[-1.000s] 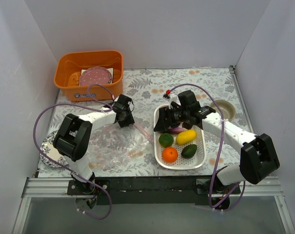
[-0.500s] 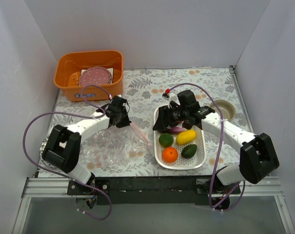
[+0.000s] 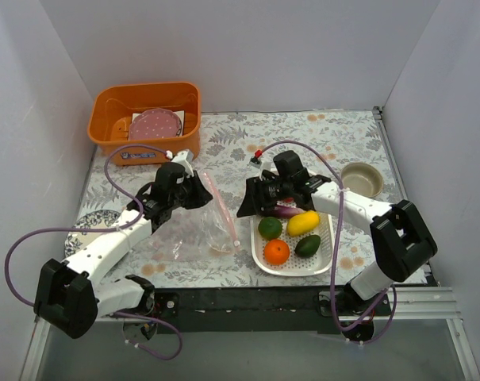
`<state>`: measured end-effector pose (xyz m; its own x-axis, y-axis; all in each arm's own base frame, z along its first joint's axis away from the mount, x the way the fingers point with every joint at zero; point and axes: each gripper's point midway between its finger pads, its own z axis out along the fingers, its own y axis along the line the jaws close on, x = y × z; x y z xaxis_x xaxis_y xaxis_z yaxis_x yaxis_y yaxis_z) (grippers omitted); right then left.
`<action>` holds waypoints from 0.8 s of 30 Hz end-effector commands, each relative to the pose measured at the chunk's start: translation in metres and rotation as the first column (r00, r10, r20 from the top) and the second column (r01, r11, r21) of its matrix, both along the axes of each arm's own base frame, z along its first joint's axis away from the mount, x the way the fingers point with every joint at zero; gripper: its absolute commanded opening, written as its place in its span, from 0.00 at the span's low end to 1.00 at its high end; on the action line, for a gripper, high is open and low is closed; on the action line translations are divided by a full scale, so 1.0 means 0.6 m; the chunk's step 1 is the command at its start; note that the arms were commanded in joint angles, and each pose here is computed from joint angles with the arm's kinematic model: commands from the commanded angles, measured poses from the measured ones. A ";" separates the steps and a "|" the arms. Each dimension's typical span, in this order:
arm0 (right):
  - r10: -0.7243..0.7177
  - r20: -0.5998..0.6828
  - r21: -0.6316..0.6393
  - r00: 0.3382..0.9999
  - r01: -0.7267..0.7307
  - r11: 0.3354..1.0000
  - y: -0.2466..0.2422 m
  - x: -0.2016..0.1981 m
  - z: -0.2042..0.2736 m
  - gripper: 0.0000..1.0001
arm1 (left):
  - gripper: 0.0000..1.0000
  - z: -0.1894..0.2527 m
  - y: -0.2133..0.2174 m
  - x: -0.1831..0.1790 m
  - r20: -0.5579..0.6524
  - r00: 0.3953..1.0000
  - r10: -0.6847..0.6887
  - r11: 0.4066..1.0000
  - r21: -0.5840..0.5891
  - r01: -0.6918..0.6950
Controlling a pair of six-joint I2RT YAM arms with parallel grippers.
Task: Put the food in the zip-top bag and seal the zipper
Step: Pick up the zipper food storage bag at the center of the board.
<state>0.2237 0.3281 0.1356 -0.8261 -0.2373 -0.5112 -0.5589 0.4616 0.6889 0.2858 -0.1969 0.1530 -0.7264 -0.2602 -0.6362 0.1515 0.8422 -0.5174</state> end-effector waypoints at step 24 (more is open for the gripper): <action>-0.071 0.054 0.098 0.996 0.065 0.993 0.065 0.017 0.018 0.01 | 0.06 -0.001 -0.004 -0.005 0.028 0.999 -0.031 0.999 -0.028 0.032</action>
